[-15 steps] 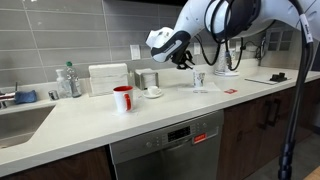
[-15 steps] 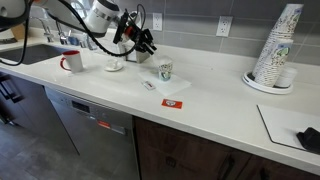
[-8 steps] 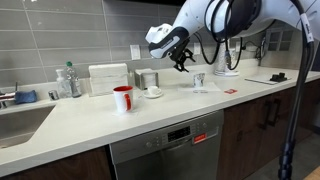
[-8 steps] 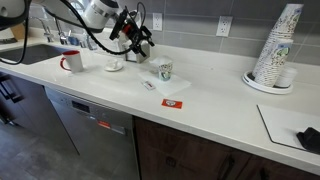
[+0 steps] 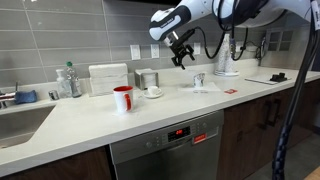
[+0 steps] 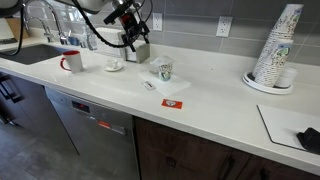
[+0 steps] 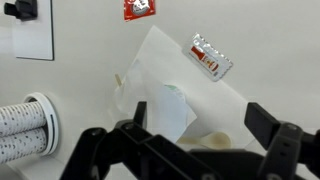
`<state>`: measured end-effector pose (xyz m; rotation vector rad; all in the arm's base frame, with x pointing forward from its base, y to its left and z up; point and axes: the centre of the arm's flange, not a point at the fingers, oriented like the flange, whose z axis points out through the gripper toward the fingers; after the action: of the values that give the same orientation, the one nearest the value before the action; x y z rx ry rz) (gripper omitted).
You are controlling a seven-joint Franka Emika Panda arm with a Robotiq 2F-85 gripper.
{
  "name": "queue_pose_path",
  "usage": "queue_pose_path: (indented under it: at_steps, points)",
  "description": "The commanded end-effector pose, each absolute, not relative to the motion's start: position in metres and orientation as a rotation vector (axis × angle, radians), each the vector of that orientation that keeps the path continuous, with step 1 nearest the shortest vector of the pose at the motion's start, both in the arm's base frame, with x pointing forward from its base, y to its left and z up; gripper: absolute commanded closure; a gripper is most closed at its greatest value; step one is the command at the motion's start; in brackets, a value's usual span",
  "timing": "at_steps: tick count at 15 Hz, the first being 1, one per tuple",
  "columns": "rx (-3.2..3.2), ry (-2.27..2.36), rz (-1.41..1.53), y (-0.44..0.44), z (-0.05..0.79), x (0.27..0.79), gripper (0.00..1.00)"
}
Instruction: Use the small paper towel to cover the cup
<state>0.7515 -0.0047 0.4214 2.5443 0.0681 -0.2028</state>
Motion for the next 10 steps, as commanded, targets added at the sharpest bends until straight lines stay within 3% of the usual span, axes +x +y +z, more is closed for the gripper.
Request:
queue_pose_path:
  at_steps: [1,10]
  points:
    - [2.716,0.121,-0.283,-0.045,0.444,0.737,0.0]
    - [3.079,0.18,-0.375,-0.115,0.461,0.655,0.0]
